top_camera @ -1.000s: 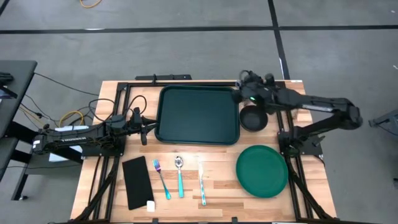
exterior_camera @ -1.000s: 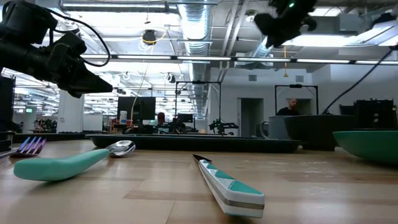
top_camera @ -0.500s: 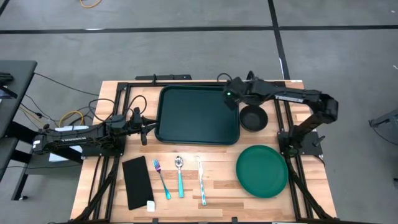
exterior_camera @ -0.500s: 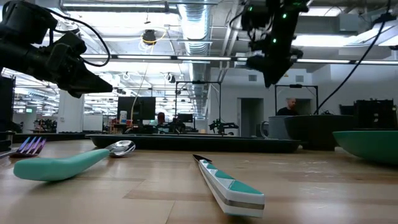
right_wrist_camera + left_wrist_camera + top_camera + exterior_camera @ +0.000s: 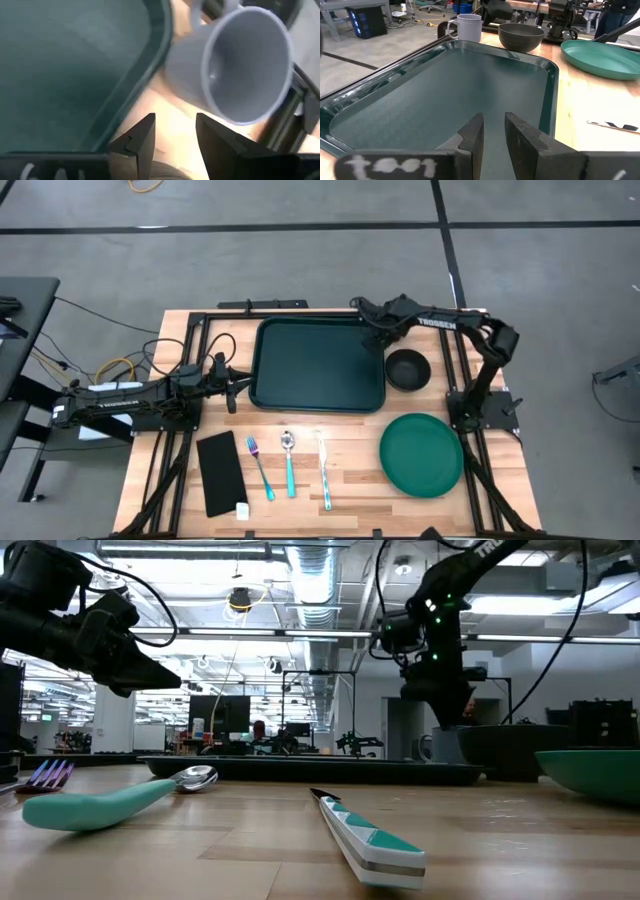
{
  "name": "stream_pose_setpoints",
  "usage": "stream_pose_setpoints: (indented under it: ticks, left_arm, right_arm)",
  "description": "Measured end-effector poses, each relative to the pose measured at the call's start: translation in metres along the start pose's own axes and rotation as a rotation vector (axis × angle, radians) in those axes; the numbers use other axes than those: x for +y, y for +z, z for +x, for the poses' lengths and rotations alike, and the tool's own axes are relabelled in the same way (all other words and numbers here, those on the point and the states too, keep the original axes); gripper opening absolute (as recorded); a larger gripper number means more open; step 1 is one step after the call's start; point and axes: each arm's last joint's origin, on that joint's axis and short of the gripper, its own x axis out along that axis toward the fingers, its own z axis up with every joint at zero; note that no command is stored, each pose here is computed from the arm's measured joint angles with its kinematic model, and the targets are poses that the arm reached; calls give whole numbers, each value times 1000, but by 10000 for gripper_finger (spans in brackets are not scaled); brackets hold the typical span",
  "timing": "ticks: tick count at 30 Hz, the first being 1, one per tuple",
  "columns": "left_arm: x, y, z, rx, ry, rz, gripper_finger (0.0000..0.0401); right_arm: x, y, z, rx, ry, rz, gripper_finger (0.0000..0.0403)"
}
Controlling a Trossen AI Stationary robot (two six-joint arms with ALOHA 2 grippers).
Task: Set up tray
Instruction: Put the gray mug at the top right of the black tray
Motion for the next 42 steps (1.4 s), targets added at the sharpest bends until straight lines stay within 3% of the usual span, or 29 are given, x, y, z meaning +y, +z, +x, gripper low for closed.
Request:
stream_pose_setpoints:
  ticks: [12, 22, 42]
  left_arm:
    - [0, 0, 0, 1, -2, 0, 67]
    - [0, 0, 0, 1, -4, 0, 67]
    - [0, 0, 0, 5, -11, 1, 67]
  right_arm:
    - [-23, 25, -34, -139, 36, 11, 134]
    - [-28, 28, -19, -74, 53, 31, 134]
    - [-6, 37, 26, 39, 2, -20, 123]
